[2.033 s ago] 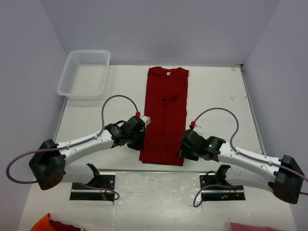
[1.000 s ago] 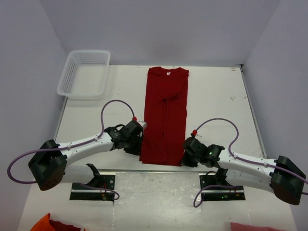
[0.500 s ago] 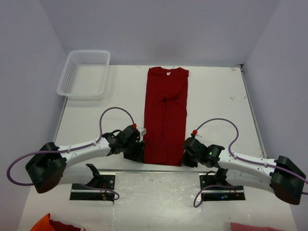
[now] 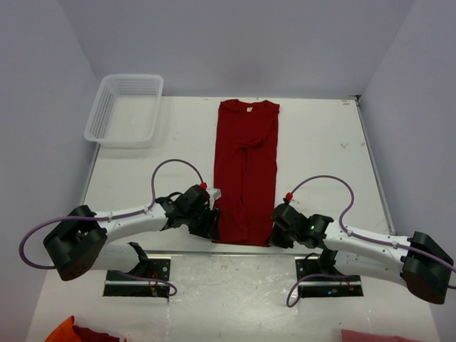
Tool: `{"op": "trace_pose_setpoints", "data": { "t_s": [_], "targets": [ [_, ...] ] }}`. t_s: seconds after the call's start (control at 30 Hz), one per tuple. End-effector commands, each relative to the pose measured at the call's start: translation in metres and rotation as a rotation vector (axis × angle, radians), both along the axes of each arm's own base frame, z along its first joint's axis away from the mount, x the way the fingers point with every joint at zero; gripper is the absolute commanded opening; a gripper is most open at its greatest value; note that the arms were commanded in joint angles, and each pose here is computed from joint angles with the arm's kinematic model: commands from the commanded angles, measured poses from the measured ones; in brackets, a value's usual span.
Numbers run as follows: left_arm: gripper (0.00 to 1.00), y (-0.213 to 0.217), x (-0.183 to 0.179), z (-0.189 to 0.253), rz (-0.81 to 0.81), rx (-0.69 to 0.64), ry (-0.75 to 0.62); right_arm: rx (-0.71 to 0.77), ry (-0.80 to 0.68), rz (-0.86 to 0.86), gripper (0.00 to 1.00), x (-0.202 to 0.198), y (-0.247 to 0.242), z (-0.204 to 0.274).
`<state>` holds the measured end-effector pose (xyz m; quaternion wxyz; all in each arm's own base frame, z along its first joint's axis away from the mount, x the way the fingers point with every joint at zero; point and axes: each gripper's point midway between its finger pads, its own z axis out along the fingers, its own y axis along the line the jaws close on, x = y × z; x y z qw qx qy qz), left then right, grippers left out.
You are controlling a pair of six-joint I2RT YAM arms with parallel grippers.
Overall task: Fold and stack the t-shirts
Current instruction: Grab the bottom of the folded rectangular tshirt with both arms
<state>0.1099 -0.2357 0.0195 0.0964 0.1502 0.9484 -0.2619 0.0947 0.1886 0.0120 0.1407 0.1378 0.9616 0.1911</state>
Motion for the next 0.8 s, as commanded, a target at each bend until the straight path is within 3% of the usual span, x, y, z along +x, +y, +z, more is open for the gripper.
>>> {"op": "trace_pose_setpoints", "data": {
  "t_s": [0.0,0.17,0.27,0.33,0.37,0.4,0.77],
  "targets": [
    [0.50,-0.001,0.001,-0.008,0.002,0.009,0.009,-0.061,0.012,-0.010,0.00,-0.004,-0.013,-0.008],
    [0.44,0.001,-0.002,-0.012,0.006,0.021,0.023,-0.058,0.004,-0.014,0.00,-0.004,-0.014,-0.006],
    [0.33,0.003,-0.004,-0.014,0.006,0.024,0.030,-0.066,0.005,-0.016,0.00,-0.004,-0.016,-0.006],
    [0.18,0.006,-0.006,-0.017,0.005,0.033,0.035,-0.070,0.005,-0.011,0.00,-0.003,-0.015,-0.006],
    [0.04,0.006,-0.006,-0.017,0.004,0.037,0.034,-0.070,0.004,-0.010,0.00,-0.003,-0.015,-0.006],
    [0.00,0.008,-0.007,-0.018,0.006,0.042,0.039,-0.076,0.007,-0.008,0.00,-0.003,-0.015,-0.006],
    [0.00,0.021,-0.018,-0.006,0.057,0.021,0.036,-0.158,-0.018,-0.024,0.00,-0.004,-0.032,0.001]
  ]
}}
